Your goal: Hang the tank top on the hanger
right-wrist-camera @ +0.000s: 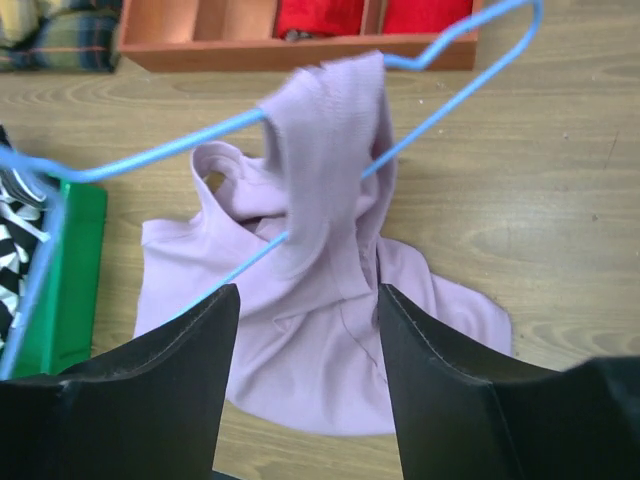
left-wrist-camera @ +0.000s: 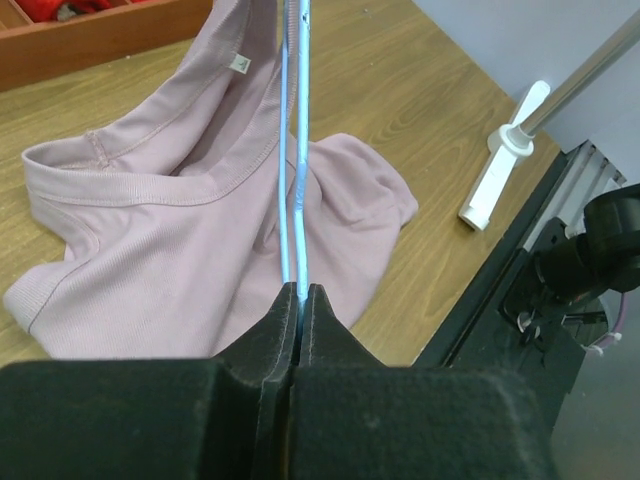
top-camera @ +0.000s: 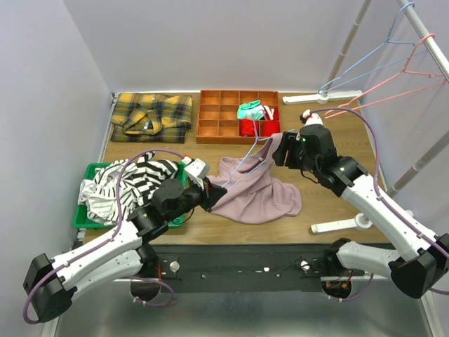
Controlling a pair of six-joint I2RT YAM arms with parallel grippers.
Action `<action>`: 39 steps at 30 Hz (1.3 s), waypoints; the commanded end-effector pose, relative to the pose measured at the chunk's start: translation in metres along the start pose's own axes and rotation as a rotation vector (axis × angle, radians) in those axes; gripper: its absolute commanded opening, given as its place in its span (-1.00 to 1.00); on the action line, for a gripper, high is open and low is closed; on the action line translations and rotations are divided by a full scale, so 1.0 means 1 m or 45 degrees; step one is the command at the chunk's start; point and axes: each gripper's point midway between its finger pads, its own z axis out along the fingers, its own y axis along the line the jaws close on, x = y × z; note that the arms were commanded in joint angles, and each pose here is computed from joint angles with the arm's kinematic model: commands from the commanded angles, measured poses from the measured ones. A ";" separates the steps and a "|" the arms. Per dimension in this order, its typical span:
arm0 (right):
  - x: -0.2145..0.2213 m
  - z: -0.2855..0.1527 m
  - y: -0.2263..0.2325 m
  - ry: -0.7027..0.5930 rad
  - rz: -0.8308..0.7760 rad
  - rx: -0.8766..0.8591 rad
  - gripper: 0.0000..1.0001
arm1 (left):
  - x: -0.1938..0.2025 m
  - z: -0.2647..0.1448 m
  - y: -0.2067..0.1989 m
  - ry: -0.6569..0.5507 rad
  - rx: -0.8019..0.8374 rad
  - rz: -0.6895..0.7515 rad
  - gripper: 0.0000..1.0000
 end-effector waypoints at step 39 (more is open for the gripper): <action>-0.006 0.083 0.012 -0.249 -0.321 0.127 -0.99 | 0.033 0.043 0.004 0.119 0.044 -0.016 -0.96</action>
